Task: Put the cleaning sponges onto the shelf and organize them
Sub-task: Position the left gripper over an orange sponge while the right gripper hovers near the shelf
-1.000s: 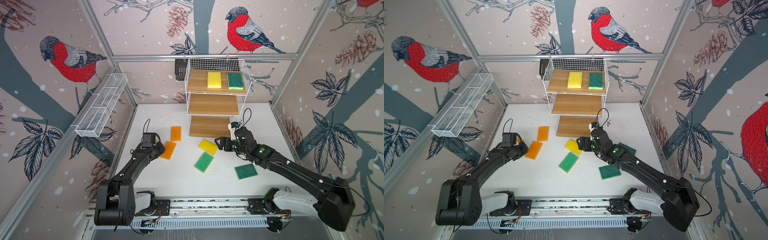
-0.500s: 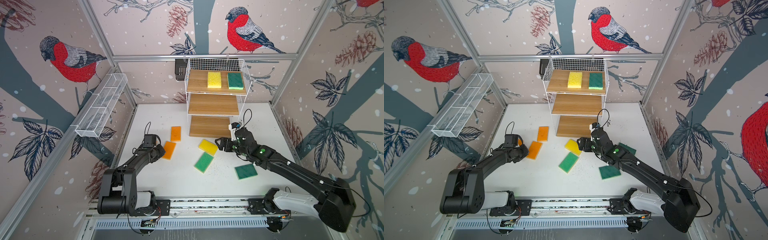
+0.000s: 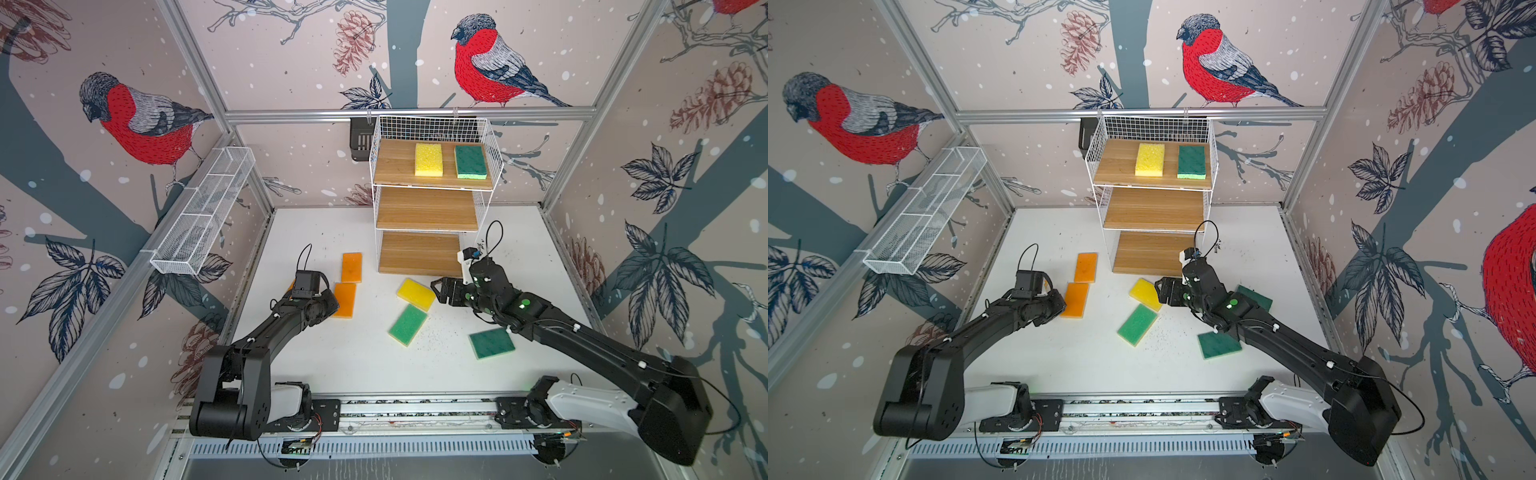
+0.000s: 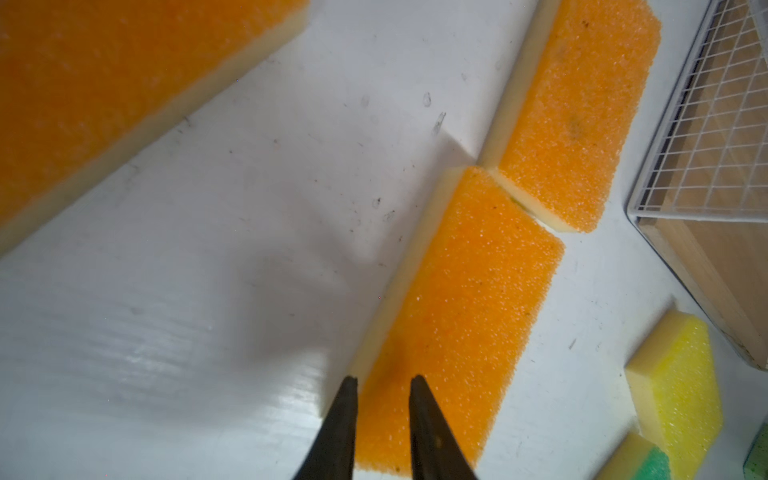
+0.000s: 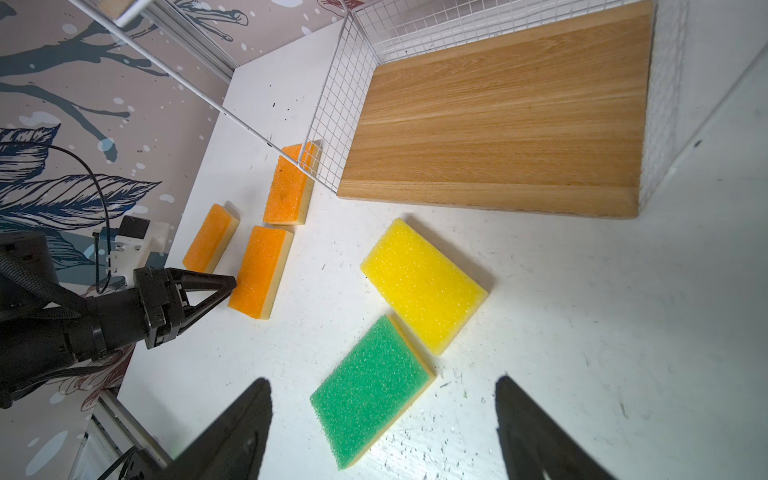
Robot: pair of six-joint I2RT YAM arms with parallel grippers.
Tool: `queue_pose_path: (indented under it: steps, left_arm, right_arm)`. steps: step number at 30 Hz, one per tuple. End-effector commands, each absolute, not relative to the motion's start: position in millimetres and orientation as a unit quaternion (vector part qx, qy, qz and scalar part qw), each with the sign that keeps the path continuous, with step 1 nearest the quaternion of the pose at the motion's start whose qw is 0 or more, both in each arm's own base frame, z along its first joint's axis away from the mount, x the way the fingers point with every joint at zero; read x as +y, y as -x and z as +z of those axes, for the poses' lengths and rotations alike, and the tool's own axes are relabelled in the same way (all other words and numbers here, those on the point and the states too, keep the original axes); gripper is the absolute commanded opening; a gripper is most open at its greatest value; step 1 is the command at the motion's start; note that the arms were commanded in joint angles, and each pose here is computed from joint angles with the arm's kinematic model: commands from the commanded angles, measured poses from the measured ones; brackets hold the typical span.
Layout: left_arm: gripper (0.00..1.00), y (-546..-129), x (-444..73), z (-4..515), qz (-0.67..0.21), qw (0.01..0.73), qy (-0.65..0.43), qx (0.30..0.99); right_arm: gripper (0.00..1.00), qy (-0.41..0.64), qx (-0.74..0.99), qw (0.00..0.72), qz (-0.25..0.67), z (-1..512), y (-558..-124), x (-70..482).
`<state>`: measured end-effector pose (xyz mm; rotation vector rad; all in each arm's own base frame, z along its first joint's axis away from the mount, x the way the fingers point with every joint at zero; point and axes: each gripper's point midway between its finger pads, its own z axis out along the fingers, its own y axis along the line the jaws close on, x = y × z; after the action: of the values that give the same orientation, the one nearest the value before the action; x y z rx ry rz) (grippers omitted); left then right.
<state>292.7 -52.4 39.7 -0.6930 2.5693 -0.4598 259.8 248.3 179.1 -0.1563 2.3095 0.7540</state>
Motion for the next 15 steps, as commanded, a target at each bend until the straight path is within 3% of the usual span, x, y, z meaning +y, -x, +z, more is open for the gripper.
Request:
queue_pose_path:
  steps: [1, 11, 15]
  left_arm:
    - [0.26, -291, -59, 40, -0.18, 0.212, 0.245, 0.929]
    - [0.31, -288, -76, 48, -0.198, 0.205, 0.204, 0.937]
    - [0.5, -287, -83, 55, -0.185, 0.21, 0.18, 0.943]
  right_arm:
    - [0.84, 0.058, 0.886, 0.354, 0.293, 182, -260, 248]
    - [0.84, 0.059, 0.886, 0.355, 0.293, 182, -260, 247]
    - [0.84, 0.06, 0.885, 0.357, 0.293, 182, -259, 246]
